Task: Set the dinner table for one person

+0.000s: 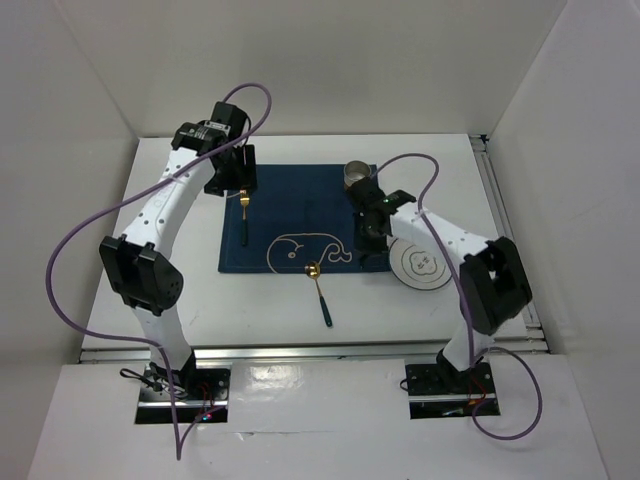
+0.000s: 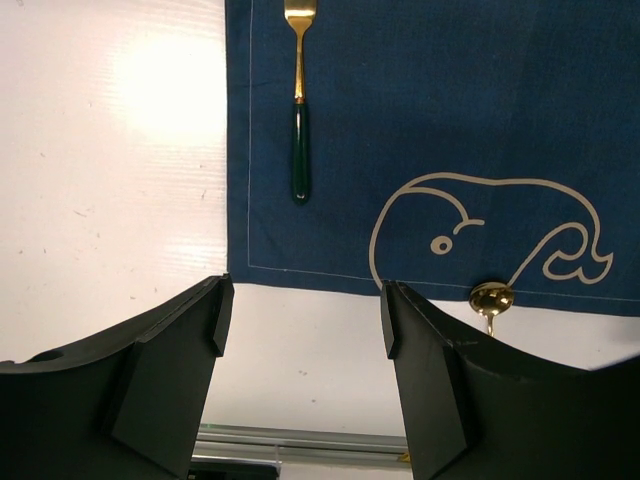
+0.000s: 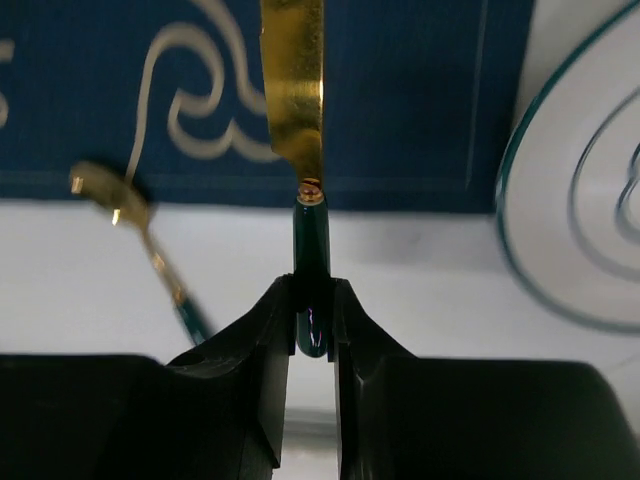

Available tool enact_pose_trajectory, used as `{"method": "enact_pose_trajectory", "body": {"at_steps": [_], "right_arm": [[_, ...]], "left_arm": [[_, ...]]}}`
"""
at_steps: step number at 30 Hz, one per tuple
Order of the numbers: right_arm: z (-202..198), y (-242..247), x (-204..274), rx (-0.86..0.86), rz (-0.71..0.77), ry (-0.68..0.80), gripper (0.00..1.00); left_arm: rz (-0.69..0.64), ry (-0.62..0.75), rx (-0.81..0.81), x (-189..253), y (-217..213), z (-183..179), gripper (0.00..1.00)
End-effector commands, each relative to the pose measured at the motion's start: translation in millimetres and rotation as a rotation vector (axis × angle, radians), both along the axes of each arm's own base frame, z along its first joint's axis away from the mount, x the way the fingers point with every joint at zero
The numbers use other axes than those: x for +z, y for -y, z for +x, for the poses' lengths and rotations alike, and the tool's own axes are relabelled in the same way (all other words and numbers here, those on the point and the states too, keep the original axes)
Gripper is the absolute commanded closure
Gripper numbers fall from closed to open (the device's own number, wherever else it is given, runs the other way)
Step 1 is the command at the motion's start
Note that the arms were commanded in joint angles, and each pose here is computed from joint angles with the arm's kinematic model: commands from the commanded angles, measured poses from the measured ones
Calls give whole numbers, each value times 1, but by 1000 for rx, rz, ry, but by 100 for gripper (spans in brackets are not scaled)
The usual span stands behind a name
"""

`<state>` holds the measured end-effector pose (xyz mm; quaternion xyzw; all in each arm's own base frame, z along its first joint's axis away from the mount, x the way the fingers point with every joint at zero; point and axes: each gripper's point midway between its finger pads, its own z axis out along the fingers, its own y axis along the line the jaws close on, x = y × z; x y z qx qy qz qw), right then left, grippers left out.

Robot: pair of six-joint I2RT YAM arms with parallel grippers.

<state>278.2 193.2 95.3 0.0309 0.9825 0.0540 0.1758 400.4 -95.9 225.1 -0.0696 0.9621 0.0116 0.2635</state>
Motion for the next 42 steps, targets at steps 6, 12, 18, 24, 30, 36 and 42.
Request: {"method": "enact_pose_trajectory", "body": {"at_steps": [6,12,18,24,30,36,42], "right_arm": [[91,6,-18,101,-14,112,100],[88,5,-49,117,-4,47,100],[89,11,-61,95,-18,30,56],[95,15,-19,33,17,132,39],[55,77,29,-219,113,163,39],[-28,141,14,-637,216,84,24],[-48,157,7,-879,429,179,0]], "left_arm": [[-22,20,-2,13,-2,-14,22],[-35,18,1,10,1,-14,22],[-61,7,-14,4,6,-16,22],[-80,-10,-27,-5,11,-17,22],[-110,1,-42,-6,15,-20,22],[-141,2,-70,-6,22,-22,22],[-151,-27,-99,-22,26,-22,22]]}}
